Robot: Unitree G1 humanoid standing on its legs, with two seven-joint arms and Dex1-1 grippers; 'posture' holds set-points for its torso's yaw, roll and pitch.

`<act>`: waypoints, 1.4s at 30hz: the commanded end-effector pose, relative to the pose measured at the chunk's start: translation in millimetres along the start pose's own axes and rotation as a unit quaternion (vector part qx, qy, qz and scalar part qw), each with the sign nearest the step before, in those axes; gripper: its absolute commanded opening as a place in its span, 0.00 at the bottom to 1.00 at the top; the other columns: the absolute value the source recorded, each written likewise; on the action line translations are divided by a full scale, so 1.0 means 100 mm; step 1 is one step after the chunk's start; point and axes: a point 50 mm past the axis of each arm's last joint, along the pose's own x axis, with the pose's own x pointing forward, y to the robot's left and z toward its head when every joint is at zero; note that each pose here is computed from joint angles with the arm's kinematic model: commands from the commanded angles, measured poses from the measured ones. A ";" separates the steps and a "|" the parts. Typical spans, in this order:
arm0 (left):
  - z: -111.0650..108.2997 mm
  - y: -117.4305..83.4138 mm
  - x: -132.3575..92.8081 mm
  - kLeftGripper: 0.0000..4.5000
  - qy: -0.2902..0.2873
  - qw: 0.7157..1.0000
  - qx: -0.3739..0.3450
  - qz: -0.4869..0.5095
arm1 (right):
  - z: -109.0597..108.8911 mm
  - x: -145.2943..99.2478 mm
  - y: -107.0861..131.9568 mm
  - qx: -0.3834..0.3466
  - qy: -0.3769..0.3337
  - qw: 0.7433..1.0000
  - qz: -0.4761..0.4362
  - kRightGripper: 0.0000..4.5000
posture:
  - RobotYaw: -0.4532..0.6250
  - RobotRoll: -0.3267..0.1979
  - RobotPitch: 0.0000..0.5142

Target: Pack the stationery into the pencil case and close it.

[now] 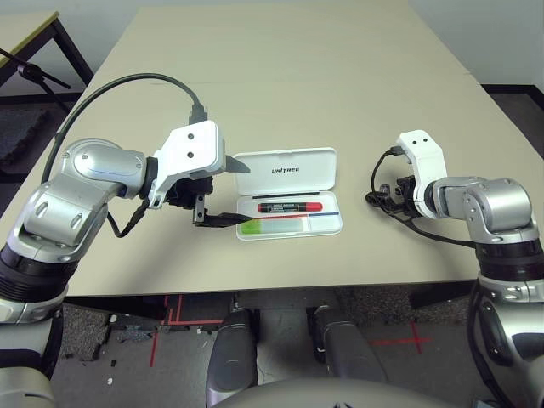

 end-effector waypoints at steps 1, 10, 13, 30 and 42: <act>-0.02 -0.03 0.02 1.00 0.011 1.000 -0.003 -0.005 | -0.11 0.07 0.05 0.001 0.027 0.999 0.018 0.45 | 0.39 0.62 0.28; -0.03 -0.02 0.03 1.00 0.015 1.000 -0.001 -0.006 | -0.04 0.00 -0.07 -0.118 0.006 0.993 0.024 0.07 | 0.38 0.62 0.27; -0.03 -0.01 0.03 1.00 0.016 1.000 0.000 -0.006 | 0.05 -0.07 -0.16 -0.179 -0.011 0.983 0.039 0.07 | 0.38 0.62 0.26; -0.06 -0.02 -0.01 1.00 0.030 1.000 -0.003 0.002 | 0.39 -0.43 0.02 -0.472 -0.081 0.821 0.310 0.07 | 0.41 0.62 0.23; -0.07 -0.06 -0.01 1.00 0.036 0.999 -0.010 0.007 | 0.43 -0.22 0.29 -0.523 -0.087 0.773 0.348 0.07 | 0.43 0.62 0.25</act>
